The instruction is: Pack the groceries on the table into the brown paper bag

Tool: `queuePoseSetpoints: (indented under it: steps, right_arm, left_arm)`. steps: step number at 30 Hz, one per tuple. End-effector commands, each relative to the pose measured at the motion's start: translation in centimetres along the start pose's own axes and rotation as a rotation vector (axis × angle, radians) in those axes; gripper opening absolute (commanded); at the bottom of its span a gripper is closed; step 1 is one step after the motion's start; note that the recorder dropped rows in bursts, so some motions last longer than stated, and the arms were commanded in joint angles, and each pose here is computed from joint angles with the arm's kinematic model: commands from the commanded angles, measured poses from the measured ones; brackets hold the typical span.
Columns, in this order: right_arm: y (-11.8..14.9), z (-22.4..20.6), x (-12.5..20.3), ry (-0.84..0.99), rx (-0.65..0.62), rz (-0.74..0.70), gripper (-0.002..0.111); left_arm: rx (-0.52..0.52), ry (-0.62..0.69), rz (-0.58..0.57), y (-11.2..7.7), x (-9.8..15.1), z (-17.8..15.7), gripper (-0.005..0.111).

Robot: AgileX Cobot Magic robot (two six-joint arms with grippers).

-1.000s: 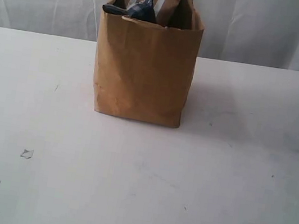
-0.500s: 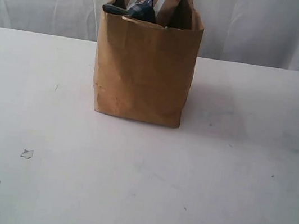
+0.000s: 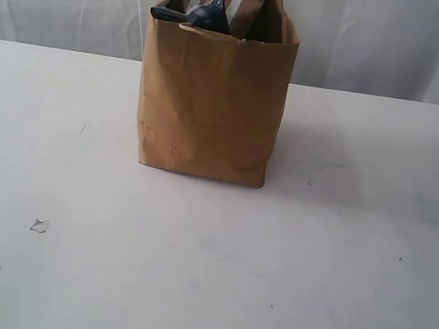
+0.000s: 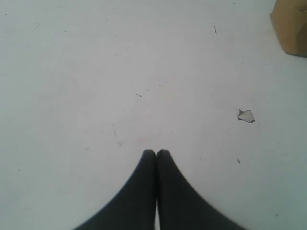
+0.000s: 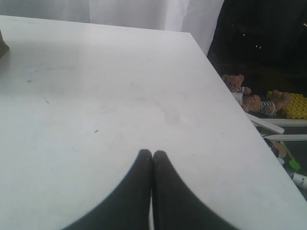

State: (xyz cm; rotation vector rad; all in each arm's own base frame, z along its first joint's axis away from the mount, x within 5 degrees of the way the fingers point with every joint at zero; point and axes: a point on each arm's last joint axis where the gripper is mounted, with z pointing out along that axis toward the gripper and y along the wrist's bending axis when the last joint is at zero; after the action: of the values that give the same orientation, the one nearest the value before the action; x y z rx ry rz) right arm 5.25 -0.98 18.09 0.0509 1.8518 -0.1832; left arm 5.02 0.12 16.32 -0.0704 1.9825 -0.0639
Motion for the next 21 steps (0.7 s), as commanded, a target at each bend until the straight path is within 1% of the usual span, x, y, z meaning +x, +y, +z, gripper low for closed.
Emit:
queuePoseSetpoints:
  steps: [1, 21]
  right_arm:
    - [-0.04, -0.02, -0.04, -0.012, 0.007, -0.011, 0.0]
    - [-0.02, -0.02, -0.04, -0.012, 0.004, -0.012, 0.0]
  left_arm:
    - [0.003, -0.005, -0.01, -0.02, 0.07, 0.02, 0.0]
    - [0.001, 0.004, -0.008, 0.0, 0.14, 0.02, 0.0]
